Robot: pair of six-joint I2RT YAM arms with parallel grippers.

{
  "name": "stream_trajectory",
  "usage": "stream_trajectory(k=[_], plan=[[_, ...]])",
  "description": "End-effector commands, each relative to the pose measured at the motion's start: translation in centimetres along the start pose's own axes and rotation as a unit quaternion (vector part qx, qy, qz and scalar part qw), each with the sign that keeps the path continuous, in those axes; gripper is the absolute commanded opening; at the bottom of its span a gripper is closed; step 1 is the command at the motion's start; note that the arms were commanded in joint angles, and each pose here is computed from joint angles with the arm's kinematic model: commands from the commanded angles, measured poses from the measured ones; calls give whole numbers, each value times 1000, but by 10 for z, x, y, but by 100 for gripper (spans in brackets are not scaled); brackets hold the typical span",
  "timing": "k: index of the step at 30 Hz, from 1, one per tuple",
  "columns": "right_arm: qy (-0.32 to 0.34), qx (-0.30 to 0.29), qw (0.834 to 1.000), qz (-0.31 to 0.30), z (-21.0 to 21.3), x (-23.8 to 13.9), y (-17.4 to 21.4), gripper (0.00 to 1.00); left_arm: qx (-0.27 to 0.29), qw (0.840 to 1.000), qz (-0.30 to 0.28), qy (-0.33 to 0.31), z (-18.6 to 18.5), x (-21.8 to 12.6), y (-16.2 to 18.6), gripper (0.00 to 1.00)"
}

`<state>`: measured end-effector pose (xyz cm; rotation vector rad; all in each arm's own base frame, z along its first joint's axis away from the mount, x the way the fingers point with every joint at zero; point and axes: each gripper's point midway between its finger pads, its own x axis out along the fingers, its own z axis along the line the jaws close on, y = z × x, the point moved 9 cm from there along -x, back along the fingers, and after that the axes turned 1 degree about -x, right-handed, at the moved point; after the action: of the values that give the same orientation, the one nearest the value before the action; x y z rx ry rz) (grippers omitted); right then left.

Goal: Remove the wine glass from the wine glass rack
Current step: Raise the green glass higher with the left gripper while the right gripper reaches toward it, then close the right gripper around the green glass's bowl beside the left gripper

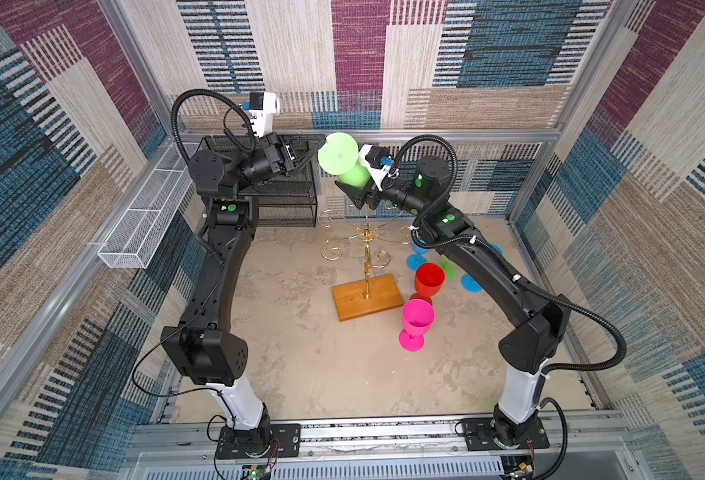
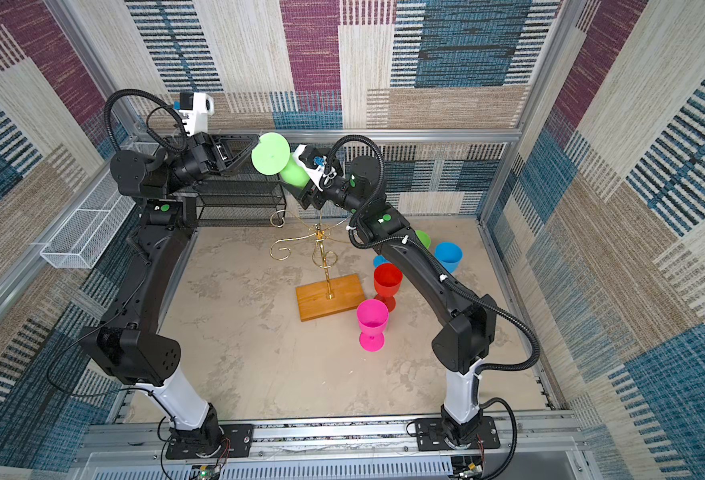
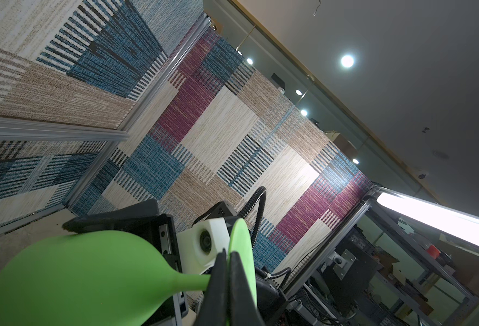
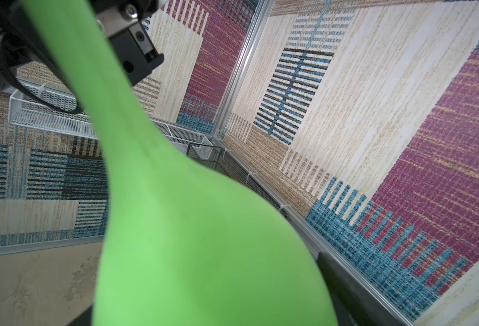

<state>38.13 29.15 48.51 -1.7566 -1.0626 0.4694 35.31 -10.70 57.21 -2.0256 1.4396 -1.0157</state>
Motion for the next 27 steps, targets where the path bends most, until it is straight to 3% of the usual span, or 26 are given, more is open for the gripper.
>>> stream_trajectory(k=[1,14,20,27], plan=[[7,1,1000,-5,-1,-5,-7,83,23,1000,-4,11,-7,0,-2,0],[0,19,1000,17,6,-18,-13,64,26,1000,-8,11,-4,1,-5,0],[-11,40,999,28,13,-28,-18,53,42,999,-15,11,-11,-2,-10,23],[-19,87,995,48,16,-42,-26,46,67,997,-40,9,-20,-10,-15,29]])
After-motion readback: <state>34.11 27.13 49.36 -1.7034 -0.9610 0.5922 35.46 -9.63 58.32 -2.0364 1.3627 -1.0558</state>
